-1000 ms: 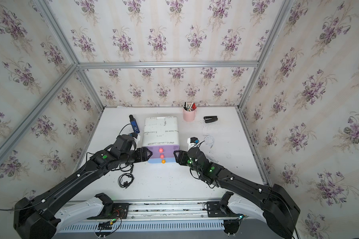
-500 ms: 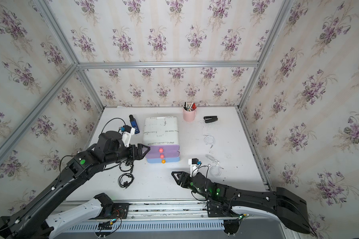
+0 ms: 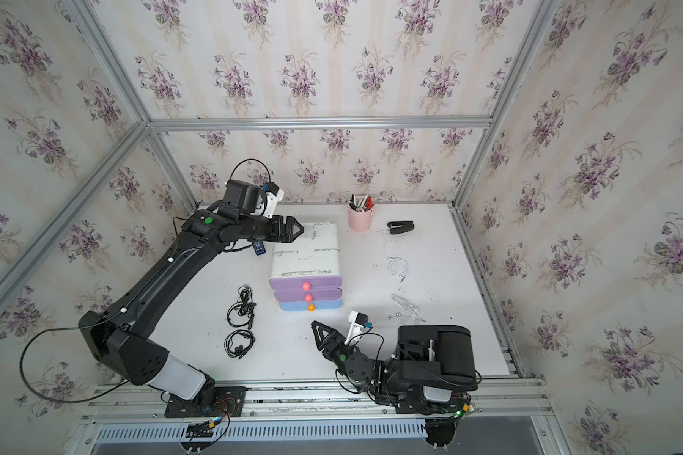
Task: Place the wired earphones into the drawer by color
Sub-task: Open the drawer in the storage box.
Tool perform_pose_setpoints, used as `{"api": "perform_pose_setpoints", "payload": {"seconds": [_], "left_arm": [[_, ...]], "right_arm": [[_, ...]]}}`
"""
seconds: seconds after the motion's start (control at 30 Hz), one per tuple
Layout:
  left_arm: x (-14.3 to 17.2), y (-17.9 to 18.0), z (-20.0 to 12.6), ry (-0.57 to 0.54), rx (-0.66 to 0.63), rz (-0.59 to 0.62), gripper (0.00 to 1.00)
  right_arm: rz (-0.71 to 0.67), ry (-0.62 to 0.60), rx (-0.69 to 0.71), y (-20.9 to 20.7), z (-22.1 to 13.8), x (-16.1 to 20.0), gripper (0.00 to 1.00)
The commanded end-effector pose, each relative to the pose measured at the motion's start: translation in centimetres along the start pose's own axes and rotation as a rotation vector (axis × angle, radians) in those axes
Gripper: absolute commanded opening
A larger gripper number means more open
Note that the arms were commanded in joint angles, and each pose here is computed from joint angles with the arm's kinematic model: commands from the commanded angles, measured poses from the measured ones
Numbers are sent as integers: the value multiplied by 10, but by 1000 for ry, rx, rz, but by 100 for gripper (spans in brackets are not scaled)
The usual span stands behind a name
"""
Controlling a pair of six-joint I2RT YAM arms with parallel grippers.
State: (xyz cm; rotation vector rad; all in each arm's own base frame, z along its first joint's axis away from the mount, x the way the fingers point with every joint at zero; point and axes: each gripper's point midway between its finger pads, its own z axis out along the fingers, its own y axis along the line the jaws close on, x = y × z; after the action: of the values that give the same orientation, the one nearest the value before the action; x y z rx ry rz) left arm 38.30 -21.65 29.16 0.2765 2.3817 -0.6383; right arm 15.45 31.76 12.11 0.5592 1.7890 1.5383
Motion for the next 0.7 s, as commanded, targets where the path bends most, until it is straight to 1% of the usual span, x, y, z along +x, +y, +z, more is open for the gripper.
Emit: {"api": "perform_pose_setpoints", "payload": {"seconds": [0.0, 0.07, 0.23, 0.33, 0.47, 0.67], "left_arm": [[5, 5, 11, 41, 12, 21, 92], [10, 4, 20, 64, 42, 19, 92], [21, 10, 37, 108, 46, 2, 92], [25, 13, 40, 118, 44, -8, 92], [28, 13, 44, 129, 51, -18, 92], [32, 17, 50, 144, 37, -22, 92]], "right_arm": [[187, -83, -214, 58, 2, -20, 57], [181, -85, -227, 61, 10, -22, 57], [209, -76, -224, 53, 34, -22, 57], [216, -54, -222, 49, 44, -17, 57], [227, -60, -198, 38, 47, -19, 57], [209, -76, -214, 43, 54, -29, 56]]}}
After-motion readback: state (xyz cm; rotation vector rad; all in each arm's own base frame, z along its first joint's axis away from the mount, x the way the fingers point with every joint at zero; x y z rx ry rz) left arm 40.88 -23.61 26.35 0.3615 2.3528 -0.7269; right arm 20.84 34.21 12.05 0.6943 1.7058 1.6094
